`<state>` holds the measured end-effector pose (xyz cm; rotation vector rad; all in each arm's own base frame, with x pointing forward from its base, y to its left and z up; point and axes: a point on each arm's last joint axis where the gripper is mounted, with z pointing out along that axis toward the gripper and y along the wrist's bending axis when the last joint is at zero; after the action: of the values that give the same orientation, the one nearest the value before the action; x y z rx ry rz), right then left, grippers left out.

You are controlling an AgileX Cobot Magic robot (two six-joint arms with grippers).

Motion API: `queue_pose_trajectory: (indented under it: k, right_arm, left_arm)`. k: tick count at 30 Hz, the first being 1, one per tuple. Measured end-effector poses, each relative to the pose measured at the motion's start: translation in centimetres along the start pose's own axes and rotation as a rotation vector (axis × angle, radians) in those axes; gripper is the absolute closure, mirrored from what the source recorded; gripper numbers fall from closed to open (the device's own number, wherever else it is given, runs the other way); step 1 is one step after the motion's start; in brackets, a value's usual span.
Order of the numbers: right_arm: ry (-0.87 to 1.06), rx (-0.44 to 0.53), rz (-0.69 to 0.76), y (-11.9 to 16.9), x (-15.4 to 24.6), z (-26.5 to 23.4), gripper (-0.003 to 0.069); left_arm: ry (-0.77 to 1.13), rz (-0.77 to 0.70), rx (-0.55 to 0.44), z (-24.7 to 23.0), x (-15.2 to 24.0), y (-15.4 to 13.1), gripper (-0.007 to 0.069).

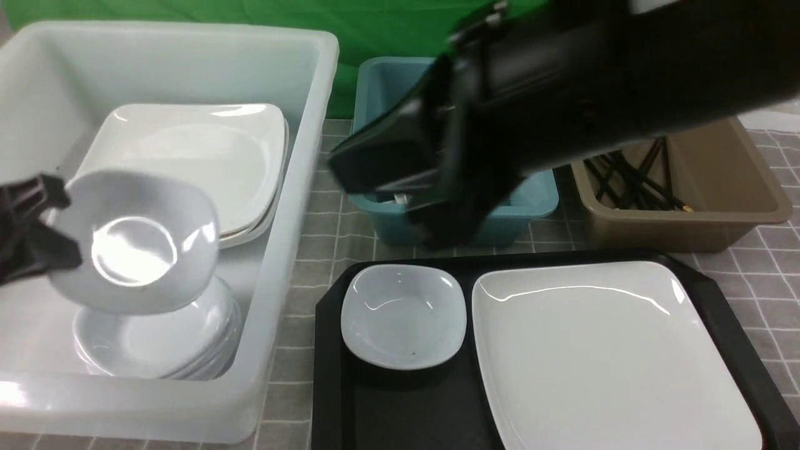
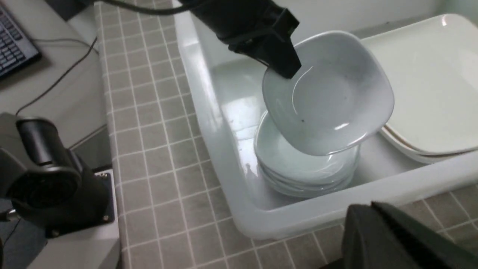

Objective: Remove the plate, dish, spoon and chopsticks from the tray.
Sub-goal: Use the left arm to put the small plate into the large storage box on the left, then use the left arm to grab a small plate from the dinner plate

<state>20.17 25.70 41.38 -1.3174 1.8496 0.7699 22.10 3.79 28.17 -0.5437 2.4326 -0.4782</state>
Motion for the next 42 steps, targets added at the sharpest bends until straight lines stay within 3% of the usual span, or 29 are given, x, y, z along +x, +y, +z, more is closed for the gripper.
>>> queue_pose_trajectory:
  k: [6, 13, 17, 20, 23, 26, 27, 29, 32, 33, 37, 42]
  right_arm:
    - [0.070, -0.051, -0.009, 0.5, -0.1, 3.8, 0.0633]
    - [0.069, -0.043, -0.008, 0.3, -0.1, 4.8, 0.0629]
    - [0.061, -0.032, -0.014, 0.3, -0.2, 4.7, 0.0629]
    - [0.060, -0.029, -0.013, 0.2, -0.2, 4.7, 0.0629]
    - [0.055, -0.006, 0.022, -0.6, -0.2, 4.2, 0.0629]
    - [0.050, 0.082, 0.066, -2.7, 0.0, 2.1, 0.0629]
    - [0.053, 0.092, 0.067, -2.9, 0.0, 1.9, 0.0629]
    - [0.085, 0.180, 0.124, -5.2, 0.8, -0.8, 0.0628]
    - [0.189, 0.244, 0.227, -7.6, 2.8, -3.8, 0.0628]
    - [0.197, 0.249, 0.236, -7.8, 2.9, -4.0, 0.0628]
    - [0.297, 0.295, 0.365, -9.6, 5.7, -7.0, 0.0628]
    - [0.340, 0.316, 0.418, -8.8, 8.2, -8.4, 0.0628]
  left_arm:
    - [0.039, -0.004, -0.030, 1.0, 1.5, 1.3, 0.0577]
    - [0.043, 0.101, -0.077, 1.3, 1.9, 2.0, 0.0330]
    - [0.085, 0.197, -0.172, -1.0, 0.7, 1.6, 0.0181]
    - [0.049, 0.198, -0.228, -2.9, -0.3, 1.1, 0.0165]
    - [-0.012, 0.185, -0.188, -5.4, -1.4, -0.6, 0.0195]
    - [-0.010, 0.253, 0.037, -6.2, -1.0, -4.3, 0.0363]
    - [-0.009, 0.265, 0.054, -6.2, -0.9, -4.6, 0.0410]
    - [0.021, 0.425, 0.236, -5.6, 0.4, -8.2, 0.0559]
    - [0.117, 0.544, 0.344, -3.9, 2.4, -11.8, 0.0610]
    - [0.120, 0.556, 0.339, -3.5, 2.7, -12.3, 0.0614]
    - [0.319, 0.838, 0.314, 1.3, 7.1, -17.0, 0.0625]
    - [0.413, 1.051, 0.203, 6.9, 11.7, -21.3, 0.0602]
